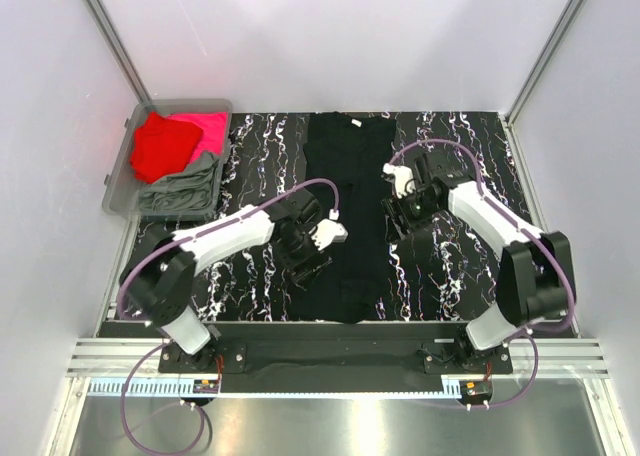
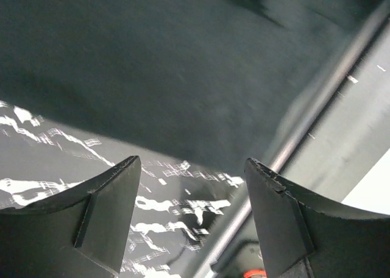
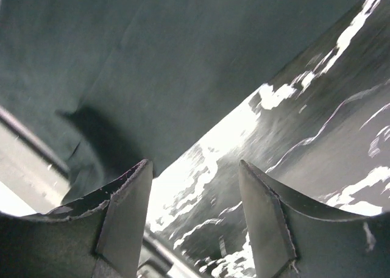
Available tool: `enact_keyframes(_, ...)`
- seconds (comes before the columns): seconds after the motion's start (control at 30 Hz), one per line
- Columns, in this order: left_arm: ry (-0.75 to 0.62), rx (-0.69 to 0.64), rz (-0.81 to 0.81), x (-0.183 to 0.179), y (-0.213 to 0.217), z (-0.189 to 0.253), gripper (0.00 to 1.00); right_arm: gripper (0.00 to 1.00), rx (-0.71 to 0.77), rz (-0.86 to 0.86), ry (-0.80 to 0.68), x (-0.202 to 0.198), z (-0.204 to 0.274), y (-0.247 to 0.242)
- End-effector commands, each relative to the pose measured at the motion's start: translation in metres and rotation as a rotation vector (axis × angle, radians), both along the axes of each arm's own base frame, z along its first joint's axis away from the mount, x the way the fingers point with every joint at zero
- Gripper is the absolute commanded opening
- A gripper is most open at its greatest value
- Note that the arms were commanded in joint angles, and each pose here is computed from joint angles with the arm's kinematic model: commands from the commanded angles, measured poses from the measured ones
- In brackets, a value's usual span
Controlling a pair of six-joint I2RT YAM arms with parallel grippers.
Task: Fold and stack the t-shirts
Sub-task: Fold the tshirt
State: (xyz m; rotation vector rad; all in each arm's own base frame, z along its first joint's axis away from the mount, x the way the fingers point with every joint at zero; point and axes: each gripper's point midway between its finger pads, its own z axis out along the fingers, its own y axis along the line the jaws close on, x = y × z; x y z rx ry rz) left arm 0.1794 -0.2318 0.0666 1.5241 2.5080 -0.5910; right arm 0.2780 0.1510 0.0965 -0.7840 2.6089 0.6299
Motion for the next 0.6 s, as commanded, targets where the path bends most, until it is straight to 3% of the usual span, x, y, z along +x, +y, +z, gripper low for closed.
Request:
enact_keyframes(0.0,-0.063,-0.023,0.026,0.046,-0.018,-0.014,0.73,0.66,-0.016,0.022,-0.100,0.049,-0.002,0.010)
enact_keyframes(0.2,-0.069,-0.001,0.078,0.098,-0.029,-0.028,0.72,0.59,-0.004,0.002,-0.049,0.101,-0.029,0.030)
enact_keyframes(0.57,-0.014,0.023,0.093,0.124,-0.037,-0.054,0.72,0.58,-0.040,-0.084,-0.030,0.161,-0.064,0.025)
